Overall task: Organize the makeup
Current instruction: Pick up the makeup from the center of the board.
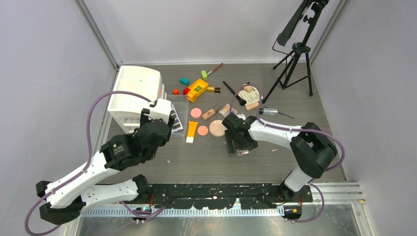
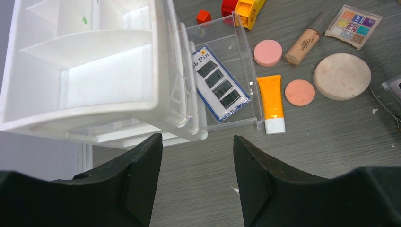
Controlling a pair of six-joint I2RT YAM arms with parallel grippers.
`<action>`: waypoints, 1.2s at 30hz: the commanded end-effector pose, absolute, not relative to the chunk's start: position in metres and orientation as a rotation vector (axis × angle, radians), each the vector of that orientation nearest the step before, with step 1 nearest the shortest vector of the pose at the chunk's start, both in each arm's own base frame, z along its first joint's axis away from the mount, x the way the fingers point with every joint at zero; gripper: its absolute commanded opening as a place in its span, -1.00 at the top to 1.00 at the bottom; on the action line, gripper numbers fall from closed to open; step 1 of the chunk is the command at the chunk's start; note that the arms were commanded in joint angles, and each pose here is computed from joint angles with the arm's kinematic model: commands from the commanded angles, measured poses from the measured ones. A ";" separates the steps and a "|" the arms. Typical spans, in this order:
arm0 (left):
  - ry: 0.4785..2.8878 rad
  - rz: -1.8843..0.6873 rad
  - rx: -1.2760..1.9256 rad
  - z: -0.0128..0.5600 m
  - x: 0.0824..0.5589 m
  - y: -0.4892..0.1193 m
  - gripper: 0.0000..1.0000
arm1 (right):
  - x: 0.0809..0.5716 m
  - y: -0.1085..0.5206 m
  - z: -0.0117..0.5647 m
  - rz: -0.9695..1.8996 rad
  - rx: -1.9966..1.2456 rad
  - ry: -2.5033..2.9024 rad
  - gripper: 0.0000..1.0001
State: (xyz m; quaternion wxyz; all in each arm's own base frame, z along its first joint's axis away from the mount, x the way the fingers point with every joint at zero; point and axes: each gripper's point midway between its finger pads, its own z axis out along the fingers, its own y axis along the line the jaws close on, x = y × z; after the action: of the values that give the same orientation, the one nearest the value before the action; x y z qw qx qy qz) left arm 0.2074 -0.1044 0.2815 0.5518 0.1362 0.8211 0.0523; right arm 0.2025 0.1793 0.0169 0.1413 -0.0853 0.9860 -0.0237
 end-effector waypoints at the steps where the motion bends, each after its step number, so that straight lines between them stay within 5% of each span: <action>1: 1.920 0.126 0.298 0.287 0.210 -0.103 -0.17 | 0.213 0.175 0.006 -0.125 -0.250 2.833 -0.68; 9: 1.923 0.131 0.304 0.287 0.211 -0.104 -0.17 | 0.217 0.165 0.010 -0.132 -0.175 2.819 -0.21; 20: 1.908 0.117 0.276 0.291 0.210 -0.100 -0.16 | 0.261 0.126 0.087 -0.413 -0.010 2.543 -0.12; 28: 1.889 0.100 0.232 0.297 0.207 -0.091 -0.15 | 0.296 0.198 0.127 -0.003 0.005 2.453 -0.08; 36: 1.849 0.077 0.138 0.308 0.202 -0.073 -0.13 | 0.318 0.350 0.178 0.845 -0.028 2.322 -0.02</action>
State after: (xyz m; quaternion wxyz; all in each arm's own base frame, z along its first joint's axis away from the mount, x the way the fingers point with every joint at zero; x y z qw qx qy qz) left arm 0.2014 -0.0855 0.2979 0.5796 0.1017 0.8077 0.0360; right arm 0.2984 0.2474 0.1155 0.3083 -0.0010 0.9452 0.1079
